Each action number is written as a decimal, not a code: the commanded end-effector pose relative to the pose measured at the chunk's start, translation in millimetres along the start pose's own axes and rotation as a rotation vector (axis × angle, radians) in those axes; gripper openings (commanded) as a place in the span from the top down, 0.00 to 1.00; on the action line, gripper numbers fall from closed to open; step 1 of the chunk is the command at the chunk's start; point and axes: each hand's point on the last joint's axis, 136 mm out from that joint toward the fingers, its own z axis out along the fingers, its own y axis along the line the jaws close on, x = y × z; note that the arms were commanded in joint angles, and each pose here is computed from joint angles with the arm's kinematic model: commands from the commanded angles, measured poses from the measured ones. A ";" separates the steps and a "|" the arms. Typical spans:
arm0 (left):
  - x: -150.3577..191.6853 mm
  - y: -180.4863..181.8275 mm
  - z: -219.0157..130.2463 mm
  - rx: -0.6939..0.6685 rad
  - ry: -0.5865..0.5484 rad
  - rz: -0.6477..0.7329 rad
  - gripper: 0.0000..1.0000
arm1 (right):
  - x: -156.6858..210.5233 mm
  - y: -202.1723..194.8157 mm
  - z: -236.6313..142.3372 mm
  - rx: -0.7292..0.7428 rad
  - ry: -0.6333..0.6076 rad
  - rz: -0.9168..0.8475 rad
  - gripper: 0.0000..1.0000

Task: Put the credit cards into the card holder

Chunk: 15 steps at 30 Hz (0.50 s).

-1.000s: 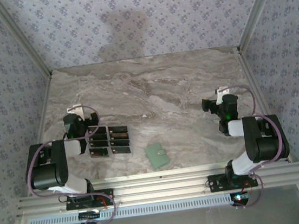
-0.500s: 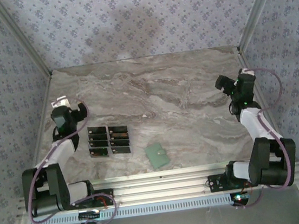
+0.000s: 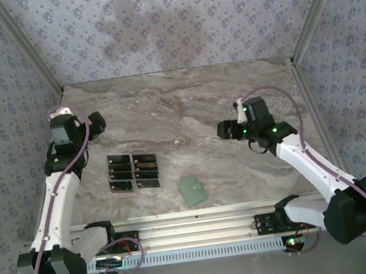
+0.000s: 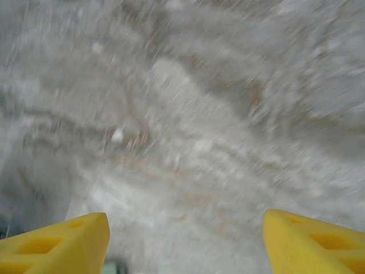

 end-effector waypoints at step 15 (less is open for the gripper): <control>111.0 16.2 -44.6 0.000 0.240 -0.139 0.00 | 82.8 148.9 42.4 -0.120 0.237 -0.178 0.26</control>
